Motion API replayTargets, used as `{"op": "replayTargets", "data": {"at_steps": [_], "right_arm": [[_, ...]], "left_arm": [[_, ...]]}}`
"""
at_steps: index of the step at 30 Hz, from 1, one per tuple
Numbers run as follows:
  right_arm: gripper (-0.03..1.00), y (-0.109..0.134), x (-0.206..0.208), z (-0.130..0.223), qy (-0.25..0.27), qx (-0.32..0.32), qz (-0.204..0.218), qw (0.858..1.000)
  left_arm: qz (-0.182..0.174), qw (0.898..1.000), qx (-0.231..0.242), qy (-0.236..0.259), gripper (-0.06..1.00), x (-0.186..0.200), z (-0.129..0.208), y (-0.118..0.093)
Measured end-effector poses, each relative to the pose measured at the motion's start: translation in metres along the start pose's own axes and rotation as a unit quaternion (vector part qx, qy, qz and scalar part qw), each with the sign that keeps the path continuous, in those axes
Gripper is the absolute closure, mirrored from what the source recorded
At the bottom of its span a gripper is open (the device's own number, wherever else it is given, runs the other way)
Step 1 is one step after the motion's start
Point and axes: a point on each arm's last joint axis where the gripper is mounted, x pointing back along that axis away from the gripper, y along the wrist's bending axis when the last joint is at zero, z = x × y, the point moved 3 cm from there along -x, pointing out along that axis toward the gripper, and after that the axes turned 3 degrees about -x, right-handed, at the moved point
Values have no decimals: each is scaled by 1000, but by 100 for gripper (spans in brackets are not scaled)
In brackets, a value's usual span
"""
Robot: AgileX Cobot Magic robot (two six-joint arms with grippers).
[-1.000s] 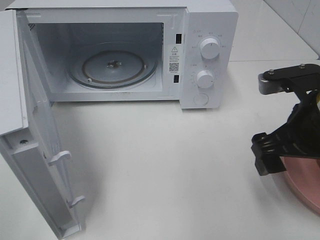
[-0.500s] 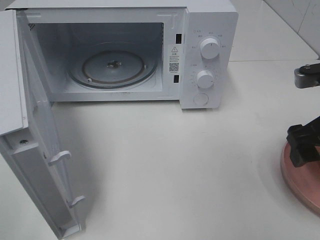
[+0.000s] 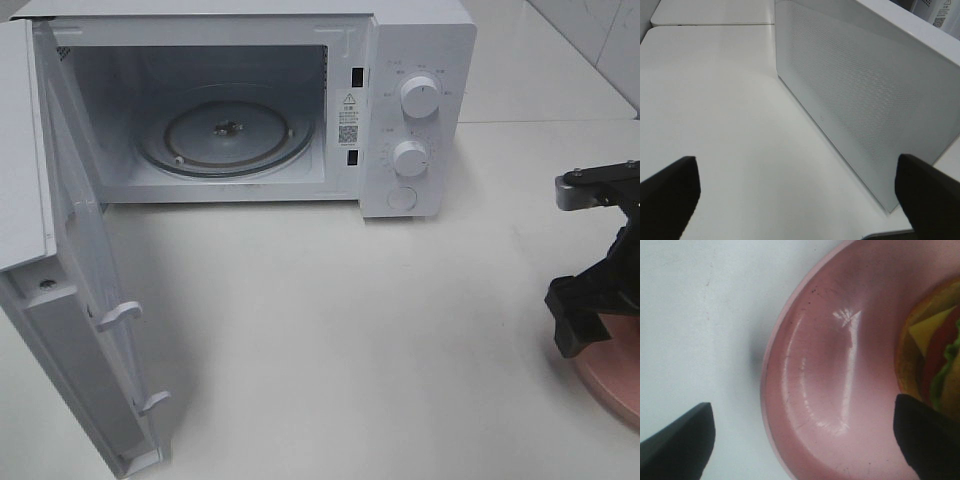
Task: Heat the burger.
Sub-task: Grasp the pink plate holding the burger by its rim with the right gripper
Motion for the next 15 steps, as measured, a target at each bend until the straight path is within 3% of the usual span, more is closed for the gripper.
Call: {"op": "replayTargets", "data": {"at_steps": [15], "right_arm": [[8,9,-36,-8,19,2,-15,1000]], "left_arm": [[0,1000,0,0,-3,0,0,0]]}}
